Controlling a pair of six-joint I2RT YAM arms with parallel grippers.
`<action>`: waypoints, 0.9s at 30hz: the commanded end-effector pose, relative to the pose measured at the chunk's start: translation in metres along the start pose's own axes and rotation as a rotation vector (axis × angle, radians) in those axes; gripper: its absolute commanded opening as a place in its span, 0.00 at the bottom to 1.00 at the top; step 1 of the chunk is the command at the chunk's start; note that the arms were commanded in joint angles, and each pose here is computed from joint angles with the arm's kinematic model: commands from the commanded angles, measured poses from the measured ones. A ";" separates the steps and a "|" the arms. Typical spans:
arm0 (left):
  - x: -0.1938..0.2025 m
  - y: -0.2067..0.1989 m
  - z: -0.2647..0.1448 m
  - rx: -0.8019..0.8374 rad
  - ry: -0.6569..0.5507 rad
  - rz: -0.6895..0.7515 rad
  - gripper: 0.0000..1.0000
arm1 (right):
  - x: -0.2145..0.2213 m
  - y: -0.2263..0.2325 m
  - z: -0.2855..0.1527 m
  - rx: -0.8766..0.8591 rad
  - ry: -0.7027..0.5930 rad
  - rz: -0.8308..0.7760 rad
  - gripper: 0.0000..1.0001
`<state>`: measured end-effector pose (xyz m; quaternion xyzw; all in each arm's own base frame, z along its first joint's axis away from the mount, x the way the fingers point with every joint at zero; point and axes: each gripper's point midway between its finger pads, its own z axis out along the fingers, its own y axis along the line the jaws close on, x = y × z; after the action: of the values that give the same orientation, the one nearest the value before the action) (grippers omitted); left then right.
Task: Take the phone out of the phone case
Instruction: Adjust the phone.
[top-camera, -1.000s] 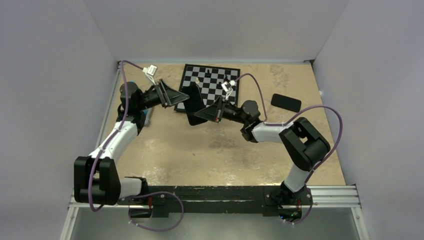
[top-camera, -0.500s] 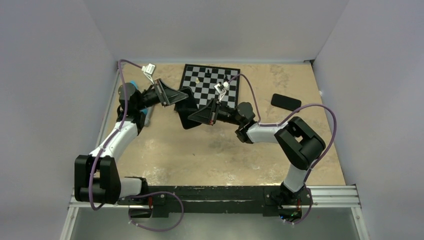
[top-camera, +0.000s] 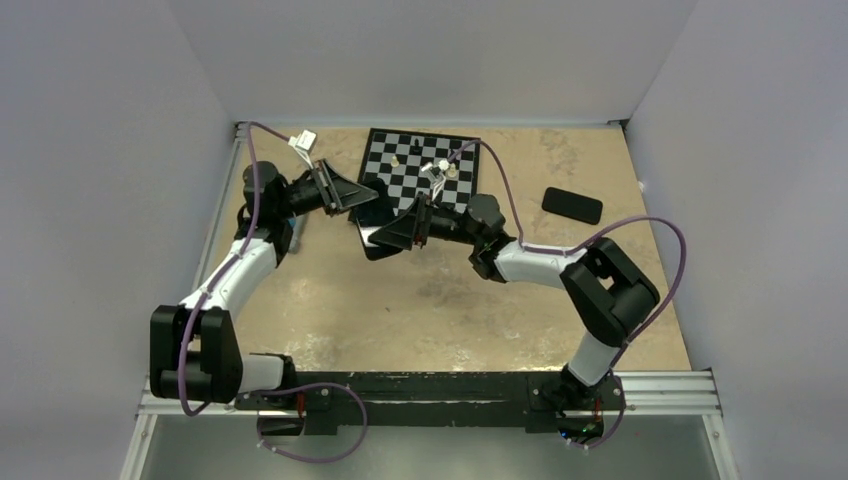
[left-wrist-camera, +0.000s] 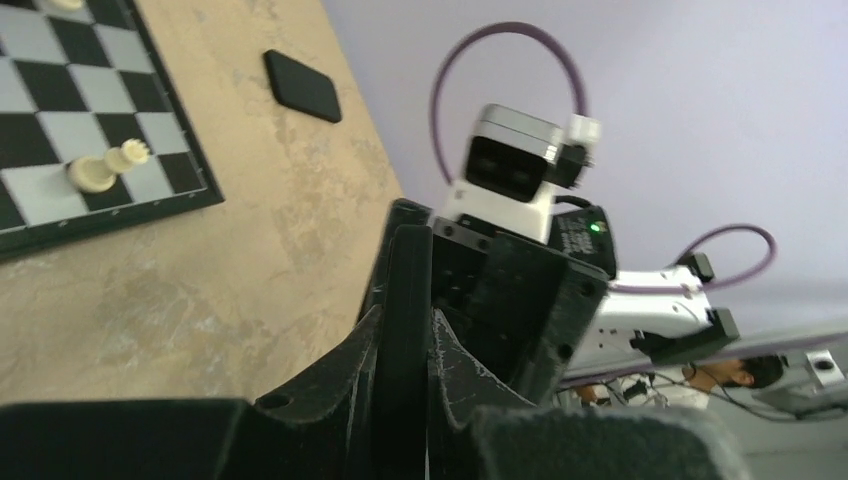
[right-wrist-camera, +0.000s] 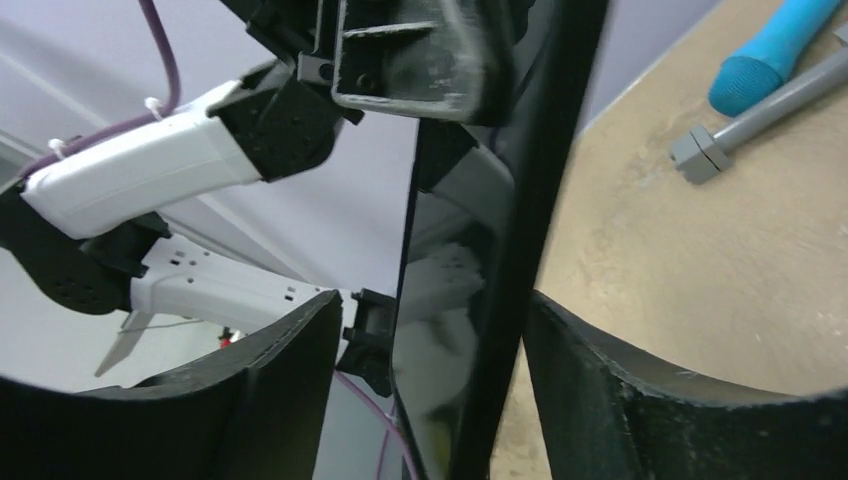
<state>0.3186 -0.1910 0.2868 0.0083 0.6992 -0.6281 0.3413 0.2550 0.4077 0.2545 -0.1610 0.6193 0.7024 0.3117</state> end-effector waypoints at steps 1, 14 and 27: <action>-0.011 0.001 0.000 -0.142 -0.013 -0.022 0.00 | 0.002 -0.002 -0.014 0.101 0.087 -0.129 0.72; -0.022 -0.029 -0.001 0.105 0.047 0.048 0.00 | 0.013 0.008 -0.033 0.000 0.199 -0.091 0.61; -0.014 -0.019 -0.009 0.017 0.066 0.106 0.00 | 0.022 0.019 -0.036 -0.118 0.197 -0.111 0.33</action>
<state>0.3225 -0.1833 0.2868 0.0250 0.7170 -0.6211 0.3154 0.2276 0.3785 0.2324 -0.2515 0.6292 0.6898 0.2551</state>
